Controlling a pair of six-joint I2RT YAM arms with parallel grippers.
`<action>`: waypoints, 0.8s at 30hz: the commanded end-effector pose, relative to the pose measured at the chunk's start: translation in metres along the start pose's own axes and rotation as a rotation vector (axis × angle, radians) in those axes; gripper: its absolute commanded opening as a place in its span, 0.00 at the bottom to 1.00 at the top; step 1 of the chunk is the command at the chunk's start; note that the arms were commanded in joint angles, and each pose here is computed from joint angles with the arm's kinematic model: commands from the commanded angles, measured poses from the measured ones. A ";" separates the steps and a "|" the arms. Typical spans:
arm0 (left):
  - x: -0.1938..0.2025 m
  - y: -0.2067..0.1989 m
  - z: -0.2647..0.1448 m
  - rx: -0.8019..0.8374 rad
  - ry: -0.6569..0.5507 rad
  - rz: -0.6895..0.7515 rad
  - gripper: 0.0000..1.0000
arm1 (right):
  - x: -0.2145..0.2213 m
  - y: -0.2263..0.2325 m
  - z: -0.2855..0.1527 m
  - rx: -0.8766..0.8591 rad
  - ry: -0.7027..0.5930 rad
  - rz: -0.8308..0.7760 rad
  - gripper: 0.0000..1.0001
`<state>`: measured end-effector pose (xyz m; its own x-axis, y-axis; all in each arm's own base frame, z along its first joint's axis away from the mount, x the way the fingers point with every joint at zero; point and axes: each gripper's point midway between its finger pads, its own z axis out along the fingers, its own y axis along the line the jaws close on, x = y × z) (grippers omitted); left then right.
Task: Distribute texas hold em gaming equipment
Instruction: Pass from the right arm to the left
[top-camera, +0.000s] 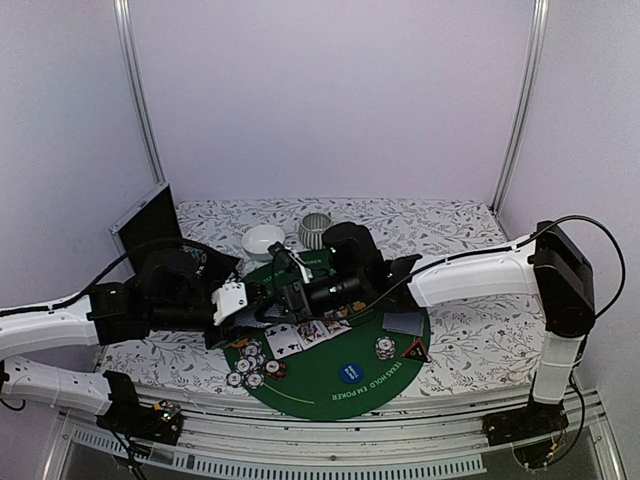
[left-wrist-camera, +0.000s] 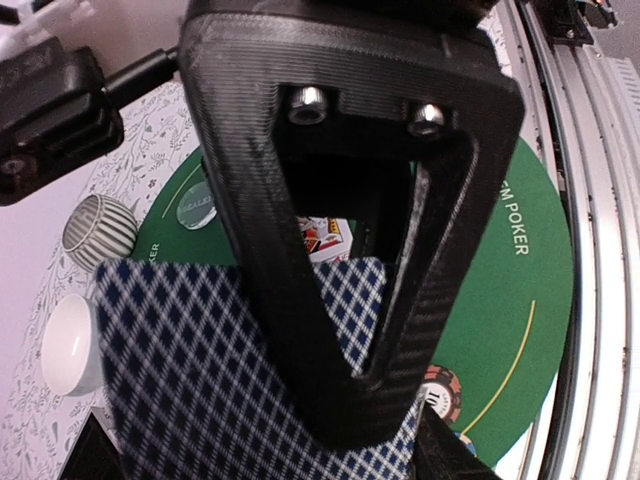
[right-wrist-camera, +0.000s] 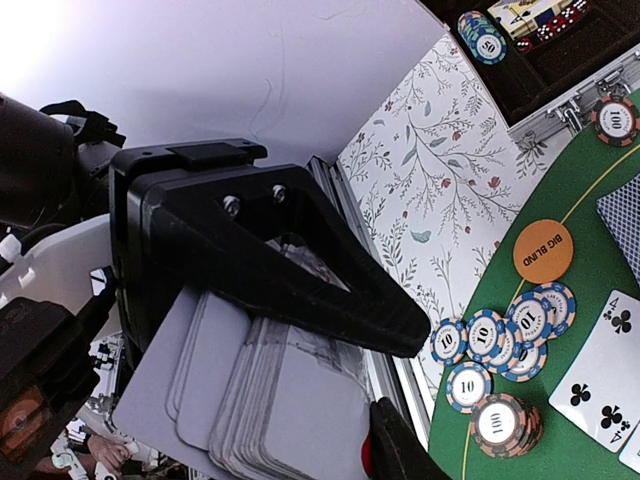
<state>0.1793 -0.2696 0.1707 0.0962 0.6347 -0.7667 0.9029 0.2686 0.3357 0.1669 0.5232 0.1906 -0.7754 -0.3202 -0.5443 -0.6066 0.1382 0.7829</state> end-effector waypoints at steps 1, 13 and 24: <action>-0.019 -0.006 -0.008 0.048 -0.055 -0.007 0.33 | -0.005 0.018 -0.010 -0.040 -0.021 -0.062 0.30; -0.013 -0.006 -0.003 0.057 -0.020 -0.026 0.29 | -0.001 0.011 -0.016 -0.036 -0.022 -0.063 0.42; -0.011 -0.009 -0.002 0.075 -0.016 -0.035 0.31 | -0.009 0.016 -0.020 -0.031 -0.050 -0.102 0.63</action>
<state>0.1695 -0.2721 0.1651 0.0660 0.6382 -0.7671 0.9316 0.2359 0.2764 0.1641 0.5131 0.1913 -0.7451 -0.3246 -0.5827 -0.6416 0.1098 0.7592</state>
